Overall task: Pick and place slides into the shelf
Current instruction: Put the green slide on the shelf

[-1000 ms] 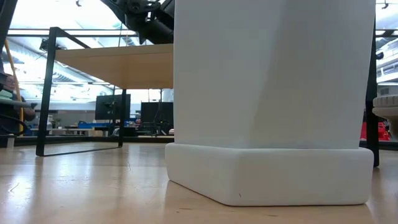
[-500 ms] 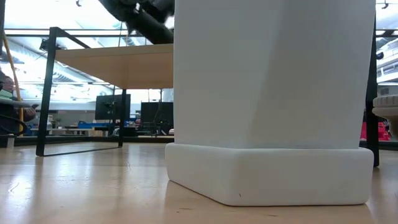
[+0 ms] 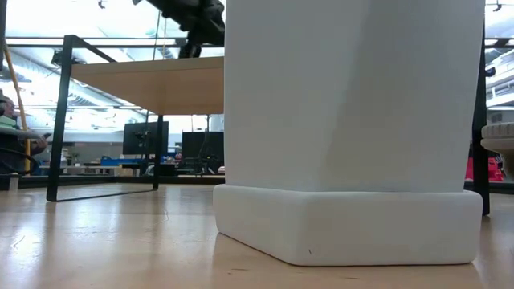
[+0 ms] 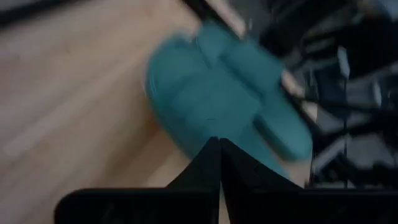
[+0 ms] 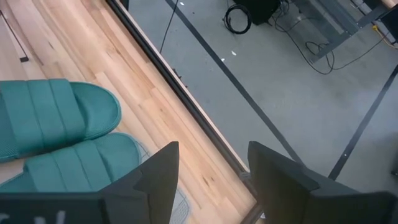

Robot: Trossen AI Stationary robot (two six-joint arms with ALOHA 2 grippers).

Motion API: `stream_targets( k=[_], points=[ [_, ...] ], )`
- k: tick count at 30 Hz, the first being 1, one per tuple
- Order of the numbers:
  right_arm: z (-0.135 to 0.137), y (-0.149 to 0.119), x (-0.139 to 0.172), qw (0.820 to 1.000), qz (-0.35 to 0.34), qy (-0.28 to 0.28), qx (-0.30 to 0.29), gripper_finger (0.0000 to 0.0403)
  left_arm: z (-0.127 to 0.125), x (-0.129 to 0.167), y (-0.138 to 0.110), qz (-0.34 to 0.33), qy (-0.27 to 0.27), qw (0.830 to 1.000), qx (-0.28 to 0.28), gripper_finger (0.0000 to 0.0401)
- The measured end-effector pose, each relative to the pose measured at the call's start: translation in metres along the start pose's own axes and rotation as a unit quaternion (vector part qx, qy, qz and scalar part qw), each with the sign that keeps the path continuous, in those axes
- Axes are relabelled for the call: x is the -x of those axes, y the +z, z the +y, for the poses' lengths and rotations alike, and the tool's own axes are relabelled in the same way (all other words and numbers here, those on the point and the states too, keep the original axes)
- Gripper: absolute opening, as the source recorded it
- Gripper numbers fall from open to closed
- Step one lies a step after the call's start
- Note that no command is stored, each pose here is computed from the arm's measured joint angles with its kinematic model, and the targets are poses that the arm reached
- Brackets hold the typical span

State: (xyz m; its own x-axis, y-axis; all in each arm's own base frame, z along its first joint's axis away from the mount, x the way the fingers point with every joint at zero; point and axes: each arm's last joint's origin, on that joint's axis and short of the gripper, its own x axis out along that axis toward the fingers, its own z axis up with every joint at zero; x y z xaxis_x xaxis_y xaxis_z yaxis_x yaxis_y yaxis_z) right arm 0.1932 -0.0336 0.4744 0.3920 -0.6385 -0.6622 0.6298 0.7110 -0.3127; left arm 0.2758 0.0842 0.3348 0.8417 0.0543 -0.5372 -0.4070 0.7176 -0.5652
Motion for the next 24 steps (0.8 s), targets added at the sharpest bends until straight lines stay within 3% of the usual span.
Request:
stream_targets(
  k=[12, 16, 24],
  points=[
    [0.0, 0.0, 0.0, 1.0, 0.0, 0.0, 0.0, 0.0199, -0.014, -0.017, -0.031, 0.092, 0.018, 0.995, -0.021, 0.001],
    [0.0, 0.0, 0.0, 1.0, 0.0, 0.0, -0.006, 0.0199, -0.013, -0.029, -0.036, 0.1, 0.043, 0.994, -0.021, 0.0005],
    [0.001, 0.0, 0.0, 1.0, 0.003, 0.01, -0.009, 0.0199, -0.014, -0.051, -0.035, 0.076, 0.041, 0.996, -0.005, 0.0004]
  ],
)
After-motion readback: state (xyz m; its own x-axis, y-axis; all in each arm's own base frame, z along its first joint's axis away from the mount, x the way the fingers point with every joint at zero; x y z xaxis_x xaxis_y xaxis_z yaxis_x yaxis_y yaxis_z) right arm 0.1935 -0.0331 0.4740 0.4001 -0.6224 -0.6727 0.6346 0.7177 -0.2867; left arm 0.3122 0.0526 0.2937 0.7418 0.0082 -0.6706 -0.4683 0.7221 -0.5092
